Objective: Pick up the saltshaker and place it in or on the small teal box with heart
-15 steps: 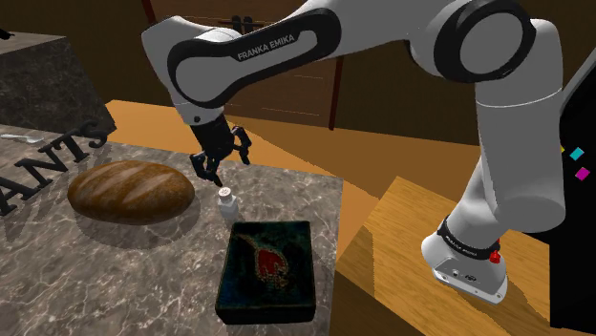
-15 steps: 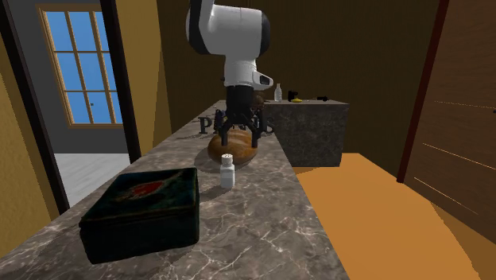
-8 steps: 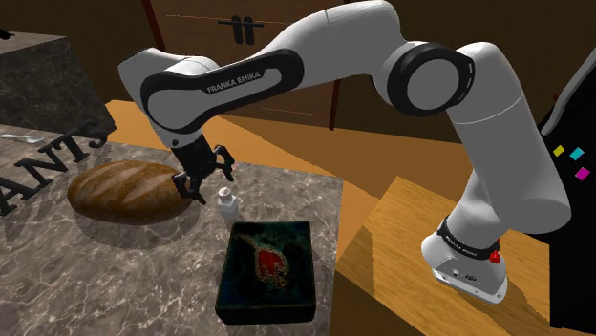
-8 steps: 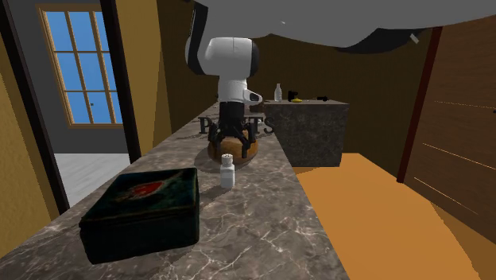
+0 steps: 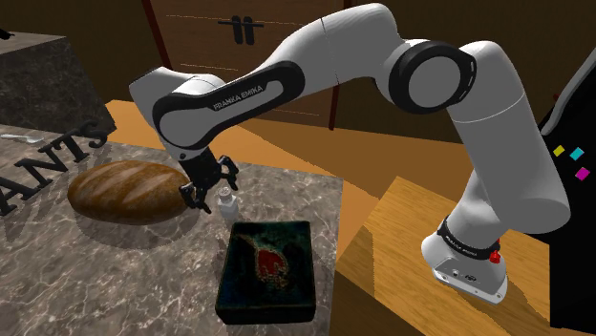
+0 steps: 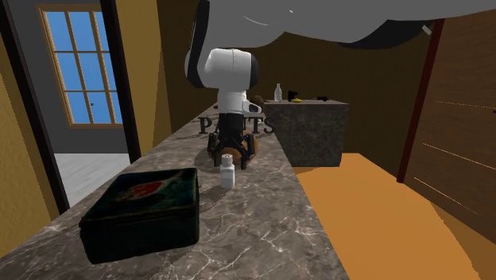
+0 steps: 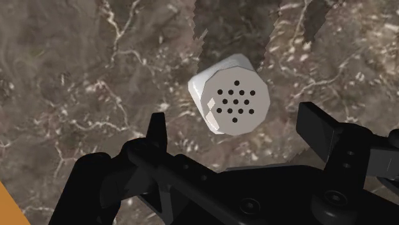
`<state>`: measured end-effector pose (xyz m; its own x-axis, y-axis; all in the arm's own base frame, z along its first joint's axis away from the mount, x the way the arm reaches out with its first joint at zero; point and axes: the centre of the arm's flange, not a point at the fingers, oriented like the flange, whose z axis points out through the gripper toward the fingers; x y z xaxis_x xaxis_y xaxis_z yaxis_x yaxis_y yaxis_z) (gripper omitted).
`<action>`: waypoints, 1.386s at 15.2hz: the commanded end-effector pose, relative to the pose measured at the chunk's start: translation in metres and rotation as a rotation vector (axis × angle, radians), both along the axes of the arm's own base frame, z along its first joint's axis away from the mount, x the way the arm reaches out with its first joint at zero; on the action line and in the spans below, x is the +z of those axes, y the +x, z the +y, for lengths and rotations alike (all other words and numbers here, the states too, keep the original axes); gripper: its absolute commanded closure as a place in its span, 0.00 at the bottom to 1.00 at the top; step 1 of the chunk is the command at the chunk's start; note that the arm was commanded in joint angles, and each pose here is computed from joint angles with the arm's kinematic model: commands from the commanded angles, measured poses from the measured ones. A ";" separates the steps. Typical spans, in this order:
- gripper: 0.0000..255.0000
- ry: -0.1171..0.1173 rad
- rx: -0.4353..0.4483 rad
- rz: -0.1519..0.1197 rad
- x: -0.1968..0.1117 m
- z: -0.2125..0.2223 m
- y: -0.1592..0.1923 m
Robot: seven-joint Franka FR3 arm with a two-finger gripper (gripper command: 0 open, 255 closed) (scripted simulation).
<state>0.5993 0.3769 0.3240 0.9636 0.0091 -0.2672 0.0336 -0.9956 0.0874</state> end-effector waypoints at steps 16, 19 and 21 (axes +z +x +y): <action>1.00 0.000 0.000 0.000 0.005 0.000 0.000; 1.00 0.000 0.000 0.000 0.020 0.000 0.000; 1.00 0.000 0.000 0.000 0.031 0.000 0.000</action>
